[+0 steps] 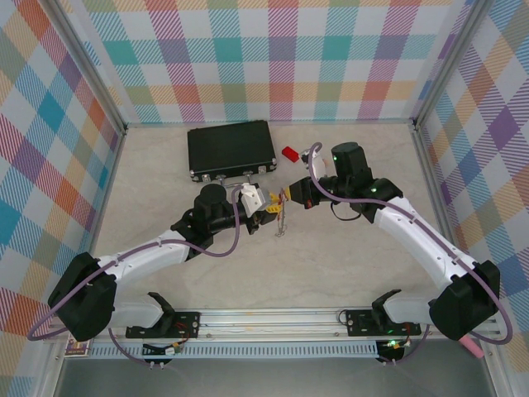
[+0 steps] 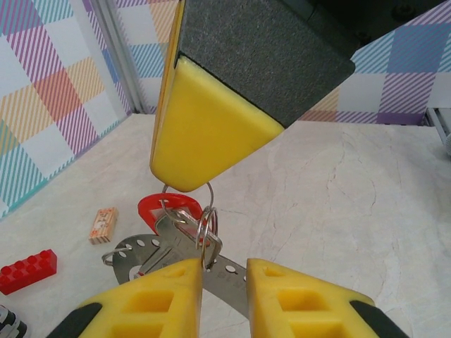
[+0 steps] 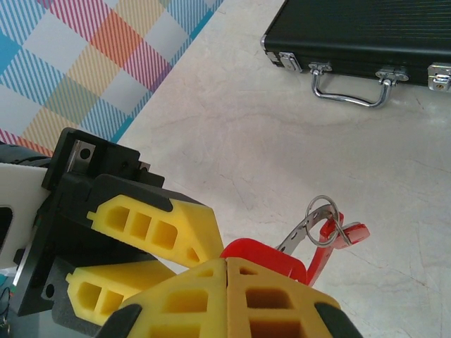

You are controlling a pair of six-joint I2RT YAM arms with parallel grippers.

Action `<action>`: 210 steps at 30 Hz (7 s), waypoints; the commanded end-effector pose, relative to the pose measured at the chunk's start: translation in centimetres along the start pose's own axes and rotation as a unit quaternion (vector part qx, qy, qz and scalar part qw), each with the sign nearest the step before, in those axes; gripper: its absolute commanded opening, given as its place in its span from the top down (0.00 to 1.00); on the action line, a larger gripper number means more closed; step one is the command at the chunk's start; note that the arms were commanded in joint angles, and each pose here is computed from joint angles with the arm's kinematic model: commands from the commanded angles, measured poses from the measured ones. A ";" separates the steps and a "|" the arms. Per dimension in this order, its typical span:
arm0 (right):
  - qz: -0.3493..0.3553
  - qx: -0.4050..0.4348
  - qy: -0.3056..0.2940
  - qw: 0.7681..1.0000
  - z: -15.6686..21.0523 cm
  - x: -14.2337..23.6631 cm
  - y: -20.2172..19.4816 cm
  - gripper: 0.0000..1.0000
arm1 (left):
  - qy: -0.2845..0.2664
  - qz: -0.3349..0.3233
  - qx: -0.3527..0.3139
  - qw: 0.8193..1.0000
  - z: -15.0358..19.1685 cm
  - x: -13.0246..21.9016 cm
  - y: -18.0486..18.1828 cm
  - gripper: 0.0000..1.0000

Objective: Put the keys on the keyring

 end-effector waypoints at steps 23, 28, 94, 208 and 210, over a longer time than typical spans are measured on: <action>-0.042 0.032 -0.013 0.998 -0.3 0.7 1.3 1.00 | -0.027 -0.014 -0.035 0.999 -1.7 -0.2 0.6 0.83; -0.048 0.032 -0.010 0.998 -0.2 0.7 1.3 1.00 | -0.031 -0.014 -0.039 0.999 -2.0 -0.2 0.7 0.89; 0.041 -0.002 0.010 0.999 0.2 0.0 -0.8 1.00 | 0.001 0.011 0.024 1.000 -0.4 -0.3 0.2 0.82; 0.173 -0.438 0.067 0.880 17.7 -5.9 -13.3 0.76 | 0.112 -0.061 0.192 0.973 9.3 -3.6 -1.8 0.71; 0.176 -0.434 0.064 0.881 17.5 -5.8 -13.3 0.81 | 0.110 -0.063 0.191 0.973 9.2 -3.5 -1.8 0.71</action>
Point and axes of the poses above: each hand's point on the last joint's axis, 136 mm out from that joint toward the fingers, its own x axis back along the fingers, its own y axis along the line the jaws close on, z = x × y, the point moved 10 cm from there along x, back along the fingers, and after that the axes turned 1 degree about -x, right-handed, at the moved point
